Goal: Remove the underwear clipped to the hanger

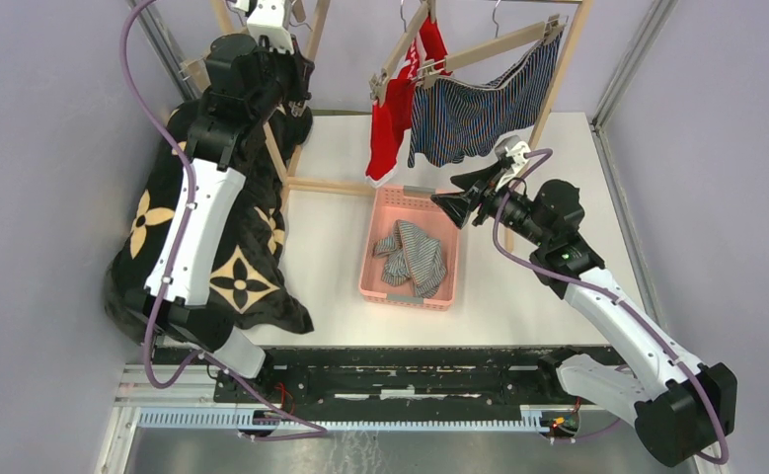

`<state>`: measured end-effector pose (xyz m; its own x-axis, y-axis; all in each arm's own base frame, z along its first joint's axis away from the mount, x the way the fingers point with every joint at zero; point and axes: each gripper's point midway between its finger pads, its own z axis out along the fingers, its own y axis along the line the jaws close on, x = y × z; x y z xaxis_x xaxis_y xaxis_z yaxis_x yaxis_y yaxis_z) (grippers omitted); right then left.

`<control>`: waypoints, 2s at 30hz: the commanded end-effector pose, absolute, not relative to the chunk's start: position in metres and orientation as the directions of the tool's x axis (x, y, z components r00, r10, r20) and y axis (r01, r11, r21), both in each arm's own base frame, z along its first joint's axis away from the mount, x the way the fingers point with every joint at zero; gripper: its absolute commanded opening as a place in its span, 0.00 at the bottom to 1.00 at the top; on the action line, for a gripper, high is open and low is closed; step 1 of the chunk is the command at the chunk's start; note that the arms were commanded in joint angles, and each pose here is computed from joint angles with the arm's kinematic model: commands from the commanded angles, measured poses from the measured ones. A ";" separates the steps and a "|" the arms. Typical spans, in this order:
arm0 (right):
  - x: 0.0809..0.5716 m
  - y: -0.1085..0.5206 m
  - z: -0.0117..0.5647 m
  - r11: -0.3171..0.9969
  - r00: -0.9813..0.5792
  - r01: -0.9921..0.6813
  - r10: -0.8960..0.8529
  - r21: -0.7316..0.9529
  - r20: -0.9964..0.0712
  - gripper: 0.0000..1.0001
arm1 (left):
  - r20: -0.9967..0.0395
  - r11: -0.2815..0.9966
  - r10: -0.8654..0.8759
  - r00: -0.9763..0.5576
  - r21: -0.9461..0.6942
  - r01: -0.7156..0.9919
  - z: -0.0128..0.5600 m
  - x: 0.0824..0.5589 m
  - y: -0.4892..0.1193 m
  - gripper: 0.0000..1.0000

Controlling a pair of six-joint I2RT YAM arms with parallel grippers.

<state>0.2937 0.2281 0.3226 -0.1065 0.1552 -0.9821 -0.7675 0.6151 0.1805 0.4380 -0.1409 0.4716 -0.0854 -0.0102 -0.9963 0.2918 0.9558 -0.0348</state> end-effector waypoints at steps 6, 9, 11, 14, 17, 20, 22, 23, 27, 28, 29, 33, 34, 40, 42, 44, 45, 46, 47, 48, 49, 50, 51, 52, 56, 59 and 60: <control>0.290 0.231 0.335 0.597 -0.058 -0.787 0.180 0.156 -0.982 0.70 | -0.996 0.953 -0.070 0.058 -0.050 0.299 0.519 0.465 -0.135 0.03; 0.290 0.230 0.333 0.599 -0.059 -0.785 0.179 0.157 -0.982 0.70 | -0.994 0.953 -0.082 0.070 -0.057 0.297 0.522 0.470 -0.134 0.03; 0.289 0.230 0.333 0.599 -0.059 -0.786 0.180 0.157 -0.982 0.69 | -0.993 0.955 -0.094 0.074 -0.069 0.288 0.524 0.474 -0.130 0.03; 0.290 0.231 0.332 0.596 -0.062 -0.787 0.181 0.160 -0.982 0.69 | -0.989 0.954 -0.120 0.083 -0.092 0.286 0.528 0.478 -0.125 0.03; 0.291 0.233 0.331 0.588 -0.069 -0.791 0.188 0.168 -0.980 0.69 | -0.988 0.952 -0.128 0.085 -0.098 0.290 0.528 0.481 -0.126 0.03; 0.291 0.236 0.330 0.578 -0.075 -0.797 0.191 0.174 -0.979 0.69 | -0.989 0.962 -0.126 0.073 -0.104 0.253 0.522 0.486 -0.120 0.03; 0.291 0.236 0.330 0.574 -0.077 -0.799 0.193 0.176 -0.978 0.69 | -0.990 0.966 -0.124 0.065 -0.106 0.237 0.518 0.490 -0.118 0.03; 0.291 0.236 0.330 0.574 -0.076 -0.799 0.195 0.177 -0.978 0.68 | -0.990 0.966 -0.125 0.061 -0.108 0.233 0.516 0.492 -0.118 0.03; 0.291 0.237 0.328 0.571 -0.079 -0.802 0.194 0.177 -0.978 0.69 | -0.992 0.969 -0.122 0.024 -0.113 0.221 0.500 0.499 -0.118 0.03; 0.291 0.237 0.327 0.571 -0.082 -0.801 0.192 0.179 -0.978 0.69 | -0.993 0.969 -0.119 0.018 -0.113 0.219 0.497 0.500 -0.118 0.03; 0.291 0.237 0.327 0.570 -0.082 -0.802 0.193 0.180 -0.978 0.69 | -0.993 0.970 -0.119 0.012 -0.114 0.213 0.494 0.501 -0.117 0.03; 0.290 0.238 0.328 0.565 -0.079 -0.805 0.199 0.180 -0.977 0.69 | -0.994 0.969 -0.109 -0.026 -0.112 0.219 0.475 0.500 -0.119 0.03; 0.290 0.238 0.328 0.564 -0.080 -0.806 0.200 0.181 -0.977 0.68 | -0.994 0.968 -0.107 -0.034 -0.112 0.226 0.471 0.498 -0.120 0.04; 0.289 0.241 0.327 0.550 -0.082 -0.816 0.195 0.178 -0.977 0.69 | -0.990 0.960 -0.128 0.054 -0.110 0.258 0.477 0.471 -0.118 0.69; 0.289 0.242 0.325 0.544 -0.088 -0.819 0.194 0.182 -0.977 0.69 | -0.985 0.960 -0.132 0.111 -0.099 0.261 0.492 0.457 -0.114 0.72; 0.289 0.244 0.324 0.535 -0.092 -0.824 0.196 0.185 -0.976 0.69 | -0.977 0.959 -0.134 0.164 -0.086 0.270 0.510 0.444 -0.111 0.73; 0.289 0.245 0.325 0.531 -0.094 -0.826 0.197 0.187 -0.976 0.69 | -0.973 0.957 -0.137 0.186 -0.082 0.279 0.519 0.437 -0.111 0.73; 0.289 0.246 0.325 0.528 -0.095 -0.828 0.199 0.188 -0.975 0.69 | -0.969 0.955 -0.138 0.207 -0.074 0.288 0.527 0.429 -0.111 0.73; 0.289 0.247 0.325 0.524 -0.096 -0.830 0.202 0.190 -0.975 0.69 | -0.962 0.953 -0.141 0.232 -0.069 0.294 0.538 0.419 -0.109 0.73; 0.288 0.248 0.325 0.519 -0.098 -0.833 0.202 0.192 -0.974 0.69 | -0.958 0.952 -0.144 0.247 -0.066 0.300 0.544 0.411 -0.109 0.73; 0.288 0.249 0.325 0.517 -0.100 -0.834 0.203 0.193 -0.974 0.69 | -0.953 0.950 -0.147 0.263 -0.062 0.306 0.551 0.402 -0.108 0.73; 0.288 0.249 0.324 0.515 -0.101 -0.835 0.201 0.193 -0.974 0.69 | -0.949 0.948 -0.151 0.275 -0.061 0.312 0.555 0.394 -0.107 0.73; 0.287 0.250 0.324 0.514 -0.103 -0.836 0.199 0.193 -0.975 0.69 | -0.944 0.947 -0.158 0.289 -0.062 0.316 0.560 0.385 -0.106 0.73; 0.287 0.250 0.324 0.515 -0.102 -0.835 0.200 0.193 -0.974 0.69 | -0.939 0.945 -0.163 0.303 -0.060 0.321 0.565 0.376 -0.104 0.72; 0.286 0.251 0.325 0.510 -0.101 -0.839 0.198 0.191 -0.975 0.69 | -0.921 0.934 -0.180 0.346 -0.050 0.354 0.581 0.345 -0.104 0.70; 0.284 0.253 0.327 0.503 -0.099 -0.843 0.200 0.189 -0.975 0.69 | -0.909 0.916 -0.196 0.368 -0.036 0.400 0.593 0.329 -0.109 0.69; 0.283 0.254 0.328 0.499 -0.098 -0.846 0.200 0.188 -0.975 0.69 | -0.907 0.907 -0.201 0.371 -0.029 0.421 0.596 0.326 -0.113 0.69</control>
